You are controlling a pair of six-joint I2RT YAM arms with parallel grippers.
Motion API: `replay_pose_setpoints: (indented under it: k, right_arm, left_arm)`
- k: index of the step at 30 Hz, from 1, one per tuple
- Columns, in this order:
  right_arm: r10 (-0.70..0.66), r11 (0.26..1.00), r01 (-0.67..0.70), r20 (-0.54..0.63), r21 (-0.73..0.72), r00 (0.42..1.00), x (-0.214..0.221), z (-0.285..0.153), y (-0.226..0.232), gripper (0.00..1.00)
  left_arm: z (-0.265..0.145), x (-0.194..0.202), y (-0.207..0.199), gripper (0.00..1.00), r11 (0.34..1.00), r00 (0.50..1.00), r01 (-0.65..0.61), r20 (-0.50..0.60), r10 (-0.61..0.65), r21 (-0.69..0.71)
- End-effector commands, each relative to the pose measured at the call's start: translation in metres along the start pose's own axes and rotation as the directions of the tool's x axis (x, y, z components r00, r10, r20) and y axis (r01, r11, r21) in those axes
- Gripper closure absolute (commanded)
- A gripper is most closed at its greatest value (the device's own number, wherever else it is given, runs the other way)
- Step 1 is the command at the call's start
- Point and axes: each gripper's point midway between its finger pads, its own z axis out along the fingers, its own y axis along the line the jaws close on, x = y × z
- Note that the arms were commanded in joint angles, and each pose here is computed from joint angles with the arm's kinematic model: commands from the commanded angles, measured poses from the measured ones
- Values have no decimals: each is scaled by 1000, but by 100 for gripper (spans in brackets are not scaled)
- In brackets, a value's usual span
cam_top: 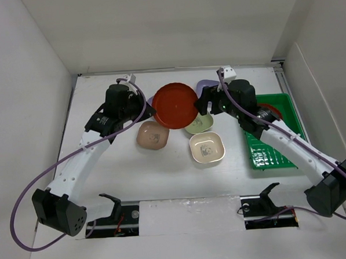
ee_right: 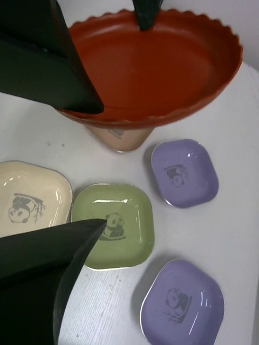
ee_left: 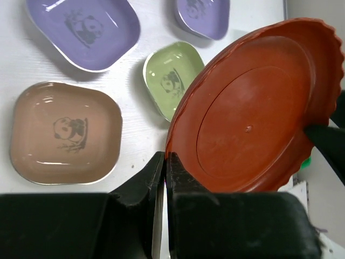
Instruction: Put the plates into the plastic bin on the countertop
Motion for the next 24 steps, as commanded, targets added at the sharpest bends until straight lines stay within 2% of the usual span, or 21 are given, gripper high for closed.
replay_pose_setpoints:
  k: [1, 5, 6, 7, 10, 11, 13, 15, 17, 18, 21, 22, 24]
  right_arm:
    - [-2, 1000, 1, 60, 21, 998, -11, 2, -3, 20]
    - [9, 1000, -10, 50, 24, 999, -5, 9, -4, 35]
    - [9, 1000, -10, 41, 27, 999, -2, 12, -5, 42]
    - [9, 1000, -10, 41, 27, 999, -2, 12, -5, 62]
    - [17, 1000, -18, 28, 21, 999, 3, 18, -2, 90]
    - [17, 1000, -18, 28, 21, 999, 3, 18, -2, 97]
    - [17, 1000, -17, 15, 16, 1000, 7, 21, -2, 100]
    - [17, 1000, -17, 15, 16, 1000, 7, 21, -2, 100]
    - [38, 998, -40, 40, 47, 998, 1, 17, -6, 100]
    - [68, 986, -75, 46, 151, 997, 3, 14, -34, 100]
    - [182, 930, -201, 91, 309, 979, 5, -2, -85, 100]
    - [235, 874, -252, 93, 416, 968, 19, -11, -126, 100]
    - [309, 790, -356, 176, 499, 935, 21, -32, -163, 100]
  left_arm:
    - [-11, 0, -21, 100, 991, 999, -53, 9, 52, 122]
    - [-11, 6, -25, 100, 986, 998, -62, -13, 65, 156]
    - [-11, 6, -25, 100, 985, 997, -71, -11, 74, 156]
    - [-11, 6, -25, 100, 985, 997, -71, -11, 74, 156]
    - [-14, 2, -30, 100, 981, 997, -78, 6, 79, 179]
    - [-15, 3, -32, 100, 979, 997, -78, -2, 80, 190]
    - [-15, 0, -36, 100, 973, 995, -95, 16, 94, 210]
    - [-14, -2, -34, 82, 976, 995, -95, 24, 92, 198]
    - [-15, -12, -30, 43, 985, 995, -75, 72, 64, 157]
    - [-17, -17, -28, 1, 987, 993, -76, 95, 63, 139]
    - [-16, -31, -5, 0, 1000, 983, -20, 180, 18, 8]
    - [-19, -34, 1, 0, 1000, 980, -1, 199, 6, -22]
    - [-20, -35, 17, 0, 995, 973, 30, 231, -7, -95]
